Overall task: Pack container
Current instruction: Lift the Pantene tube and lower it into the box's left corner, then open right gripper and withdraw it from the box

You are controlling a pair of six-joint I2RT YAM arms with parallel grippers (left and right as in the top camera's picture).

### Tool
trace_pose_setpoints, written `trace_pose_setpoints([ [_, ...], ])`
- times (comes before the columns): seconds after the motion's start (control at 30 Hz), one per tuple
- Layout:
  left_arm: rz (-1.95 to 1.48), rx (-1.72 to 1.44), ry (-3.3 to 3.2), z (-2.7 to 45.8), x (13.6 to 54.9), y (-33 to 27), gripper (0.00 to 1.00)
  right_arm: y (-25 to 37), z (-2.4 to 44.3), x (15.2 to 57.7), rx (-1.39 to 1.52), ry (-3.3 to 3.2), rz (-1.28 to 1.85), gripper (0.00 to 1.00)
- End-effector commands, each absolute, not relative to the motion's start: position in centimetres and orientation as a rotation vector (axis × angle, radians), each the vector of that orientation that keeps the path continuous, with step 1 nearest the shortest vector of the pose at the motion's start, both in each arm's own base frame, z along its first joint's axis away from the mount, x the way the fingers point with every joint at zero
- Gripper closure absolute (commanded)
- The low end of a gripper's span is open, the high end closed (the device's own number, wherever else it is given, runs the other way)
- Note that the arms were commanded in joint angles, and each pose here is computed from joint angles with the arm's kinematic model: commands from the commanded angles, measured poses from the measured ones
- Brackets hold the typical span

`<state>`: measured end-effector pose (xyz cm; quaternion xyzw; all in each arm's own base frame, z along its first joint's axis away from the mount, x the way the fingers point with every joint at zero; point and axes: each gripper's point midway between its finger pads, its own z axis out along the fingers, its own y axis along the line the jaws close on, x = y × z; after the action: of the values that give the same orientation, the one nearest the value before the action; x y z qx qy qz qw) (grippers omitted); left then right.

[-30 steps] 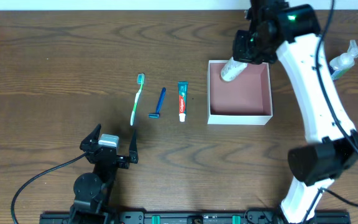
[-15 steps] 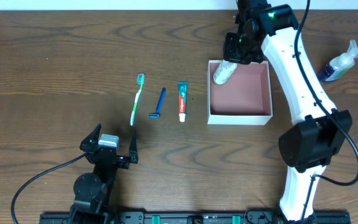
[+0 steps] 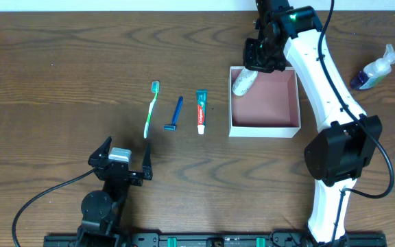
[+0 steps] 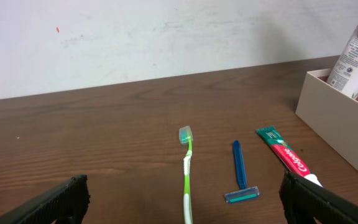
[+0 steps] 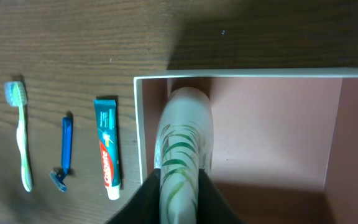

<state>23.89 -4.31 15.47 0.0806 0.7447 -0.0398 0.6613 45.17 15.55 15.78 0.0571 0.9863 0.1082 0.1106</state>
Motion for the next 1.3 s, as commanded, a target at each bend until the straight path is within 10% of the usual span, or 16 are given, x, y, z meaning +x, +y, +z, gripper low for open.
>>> trace_pose_setpoints([
  [0.0, -0.07, 0.196, 1.723, 13.7, 23.9, -4.1, 0.02, 16.9, 16.3, 45.1, 0.138, 2.886, 0.345, 0.77],
  [0.5, -0.07, 0.196, 1.723, 13.7, 23.9, -4.2, 0.02, 16.1, 17.5, 46.6, 0.145, 2.812, 0.307, 0.18],
  [0.97, -0.07, 0.196, 1.723, 13.7, 23.9, -4.2, 0.02, 5.9, 33.9, 48.7, 0.288, 2.425, 0.258, 0.01],
  [1.27, -0.07, 0.196, 1.724, 13.7, 23.9, -4.2, 0.02, -9.2, 29.8, 45.9, 1.062, 2.39, 0.094, 0.01],
])
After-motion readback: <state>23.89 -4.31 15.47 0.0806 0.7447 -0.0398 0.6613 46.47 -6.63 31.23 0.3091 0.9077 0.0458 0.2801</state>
